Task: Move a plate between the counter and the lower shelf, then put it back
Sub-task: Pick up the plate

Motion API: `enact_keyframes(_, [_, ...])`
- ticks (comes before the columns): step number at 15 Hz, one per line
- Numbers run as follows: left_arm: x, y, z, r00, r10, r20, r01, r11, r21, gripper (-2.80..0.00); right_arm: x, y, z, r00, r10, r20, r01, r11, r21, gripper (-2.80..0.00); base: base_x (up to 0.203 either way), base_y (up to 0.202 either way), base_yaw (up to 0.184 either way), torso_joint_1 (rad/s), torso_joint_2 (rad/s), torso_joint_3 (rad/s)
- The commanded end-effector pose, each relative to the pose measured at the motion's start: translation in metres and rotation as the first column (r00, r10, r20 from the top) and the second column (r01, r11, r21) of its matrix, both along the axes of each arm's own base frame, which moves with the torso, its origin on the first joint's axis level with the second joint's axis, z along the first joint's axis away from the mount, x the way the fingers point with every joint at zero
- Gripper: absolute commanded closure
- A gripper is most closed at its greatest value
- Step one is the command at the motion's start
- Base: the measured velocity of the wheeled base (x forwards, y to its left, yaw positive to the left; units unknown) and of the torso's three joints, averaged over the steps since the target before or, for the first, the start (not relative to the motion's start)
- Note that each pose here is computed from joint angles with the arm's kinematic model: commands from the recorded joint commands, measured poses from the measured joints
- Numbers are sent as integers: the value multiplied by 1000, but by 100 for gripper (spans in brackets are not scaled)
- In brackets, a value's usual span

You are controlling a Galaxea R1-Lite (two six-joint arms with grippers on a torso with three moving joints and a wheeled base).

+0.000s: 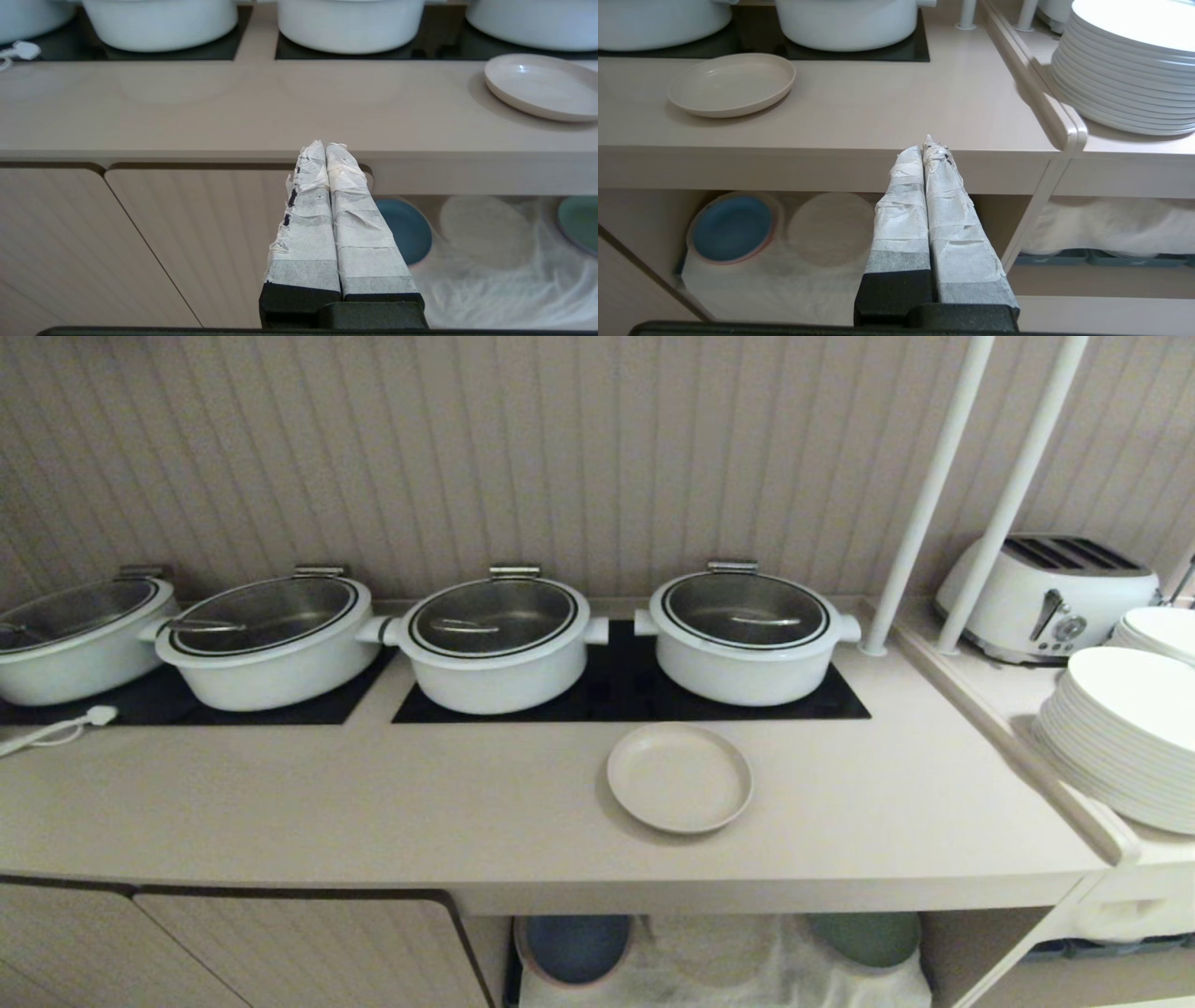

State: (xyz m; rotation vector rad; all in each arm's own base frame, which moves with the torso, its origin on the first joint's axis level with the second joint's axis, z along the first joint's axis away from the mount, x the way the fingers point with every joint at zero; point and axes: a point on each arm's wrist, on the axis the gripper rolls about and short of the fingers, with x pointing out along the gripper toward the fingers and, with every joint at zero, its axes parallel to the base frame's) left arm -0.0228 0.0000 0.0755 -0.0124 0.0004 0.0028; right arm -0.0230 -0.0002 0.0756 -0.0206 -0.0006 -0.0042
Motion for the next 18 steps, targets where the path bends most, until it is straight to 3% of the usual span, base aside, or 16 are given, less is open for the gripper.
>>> enact_keyframes(1, [0, 0, 0, 1000, 0, 0, 0, 1000, -1, 0, 0, 0, 0, 1000, 0, -1, 0, 1000, -1, 0, 0, 0, 0, 0, 0, 0])
enact_keyframes(18, [0, 0, 0, 1000, 0, 0, 0, 1000, -4, 0, 0, 0, 0, 1000, 7, 0, -7, 1000, -18, 0, 0, 0, 0, 0, 0, 0])
